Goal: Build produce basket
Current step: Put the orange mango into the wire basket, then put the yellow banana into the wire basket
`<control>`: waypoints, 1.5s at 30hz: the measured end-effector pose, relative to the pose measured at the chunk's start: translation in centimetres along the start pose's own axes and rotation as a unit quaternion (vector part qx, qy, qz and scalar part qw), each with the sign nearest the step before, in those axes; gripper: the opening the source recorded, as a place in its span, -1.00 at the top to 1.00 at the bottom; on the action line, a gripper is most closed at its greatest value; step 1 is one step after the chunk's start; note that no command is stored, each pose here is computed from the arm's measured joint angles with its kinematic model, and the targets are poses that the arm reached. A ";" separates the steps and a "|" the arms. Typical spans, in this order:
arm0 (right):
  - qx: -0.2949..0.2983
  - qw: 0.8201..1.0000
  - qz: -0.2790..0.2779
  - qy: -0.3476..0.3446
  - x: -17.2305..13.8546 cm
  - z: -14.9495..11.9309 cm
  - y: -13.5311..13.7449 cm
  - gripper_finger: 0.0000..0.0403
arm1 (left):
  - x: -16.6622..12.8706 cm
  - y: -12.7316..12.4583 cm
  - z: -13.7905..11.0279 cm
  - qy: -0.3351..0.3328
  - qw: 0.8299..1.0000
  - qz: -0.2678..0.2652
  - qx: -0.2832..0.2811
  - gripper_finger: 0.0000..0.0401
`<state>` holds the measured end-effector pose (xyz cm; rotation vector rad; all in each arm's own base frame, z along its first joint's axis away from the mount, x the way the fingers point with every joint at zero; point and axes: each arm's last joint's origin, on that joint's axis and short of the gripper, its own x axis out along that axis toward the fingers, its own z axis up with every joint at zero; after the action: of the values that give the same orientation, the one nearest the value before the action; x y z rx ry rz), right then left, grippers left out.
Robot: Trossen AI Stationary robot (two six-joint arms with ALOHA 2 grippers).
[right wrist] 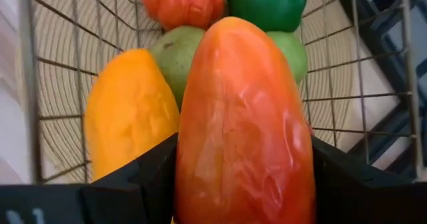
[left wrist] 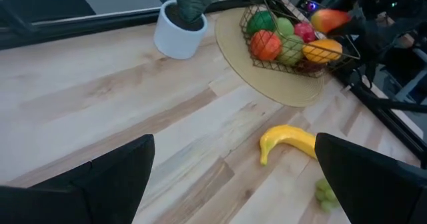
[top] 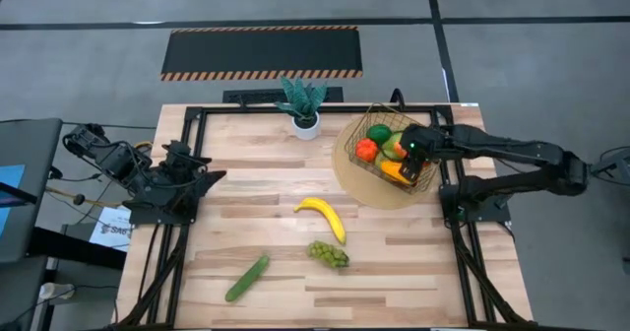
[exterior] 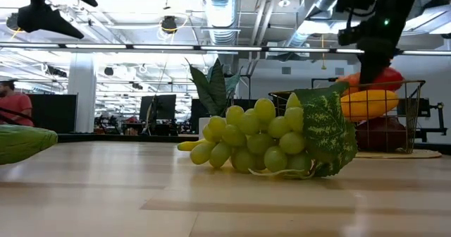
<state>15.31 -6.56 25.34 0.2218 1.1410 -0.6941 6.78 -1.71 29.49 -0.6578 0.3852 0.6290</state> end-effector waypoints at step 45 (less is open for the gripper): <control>0.071 0.958 0.235 -0.145 -3.6 7.5 14.2 -0.68 | 0.0 0.1 0.0 0.009 1.000 0.002 -0.006 -0.99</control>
<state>28.79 2.05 29.14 0.4798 0.7181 -0.3665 6.69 -1.69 29.42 -0.6739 0.3992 0.6301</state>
